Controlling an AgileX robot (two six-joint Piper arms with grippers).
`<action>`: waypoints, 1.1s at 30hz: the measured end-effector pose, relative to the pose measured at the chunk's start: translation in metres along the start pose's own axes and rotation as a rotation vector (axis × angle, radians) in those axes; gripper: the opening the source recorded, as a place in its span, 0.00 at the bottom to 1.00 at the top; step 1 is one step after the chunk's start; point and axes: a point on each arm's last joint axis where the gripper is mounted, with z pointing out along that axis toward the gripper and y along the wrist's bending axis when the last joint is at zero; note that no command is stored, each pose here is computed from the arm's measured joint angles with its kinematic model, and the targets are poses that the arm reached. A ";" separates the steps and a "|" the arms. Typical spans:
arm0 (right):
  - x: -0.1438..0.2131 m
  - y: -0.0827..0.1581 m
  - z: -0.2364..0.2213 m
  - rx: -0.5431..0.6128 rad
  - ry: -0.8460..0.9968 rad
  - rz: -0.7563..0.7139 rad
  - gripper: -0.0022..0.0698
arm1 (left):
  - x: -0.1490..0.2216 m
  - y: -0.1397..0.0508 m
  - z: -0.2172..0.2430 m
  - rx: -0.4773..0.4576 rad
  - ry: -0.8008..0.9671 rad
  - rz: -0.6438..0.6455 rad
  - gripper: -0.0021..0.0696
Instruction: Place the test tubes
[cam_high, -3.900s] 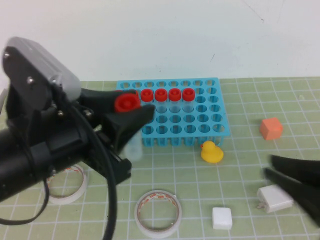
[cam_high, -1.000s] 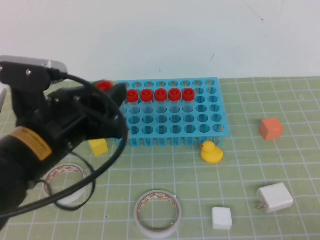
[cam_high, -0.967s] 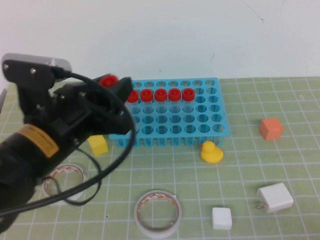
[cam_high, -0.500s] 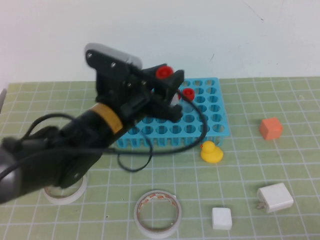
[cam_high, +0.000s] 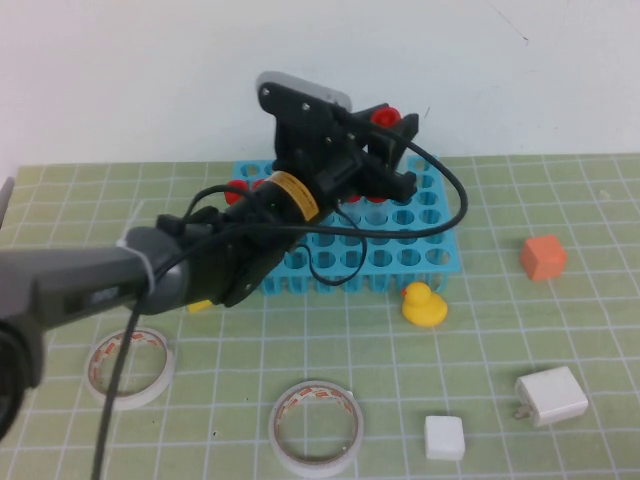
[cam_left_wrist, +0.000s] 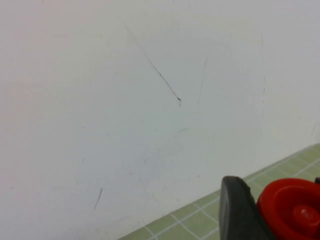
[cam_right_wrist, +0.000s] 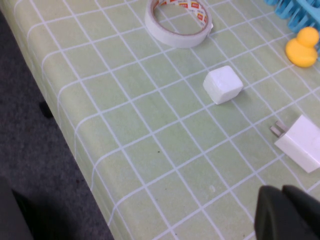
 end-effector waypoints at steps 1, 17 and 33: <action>0.000 0.000 0.000 0.000 0.000 0.000 0.03 | 0.003 0.001 0.003 0.004 0.003 0.005 0.38; 0.000 0.000 0.000 0.000 0.000 0.000 0.03 | 0.053 0.021 0.025 -0.032 0.028 -0.056 0.38; 0.000 0.000 0.000 0.000 0.000 0.000 0.03 | 0.071 0.029 0.043 -0.033 0.057 0.050 0.38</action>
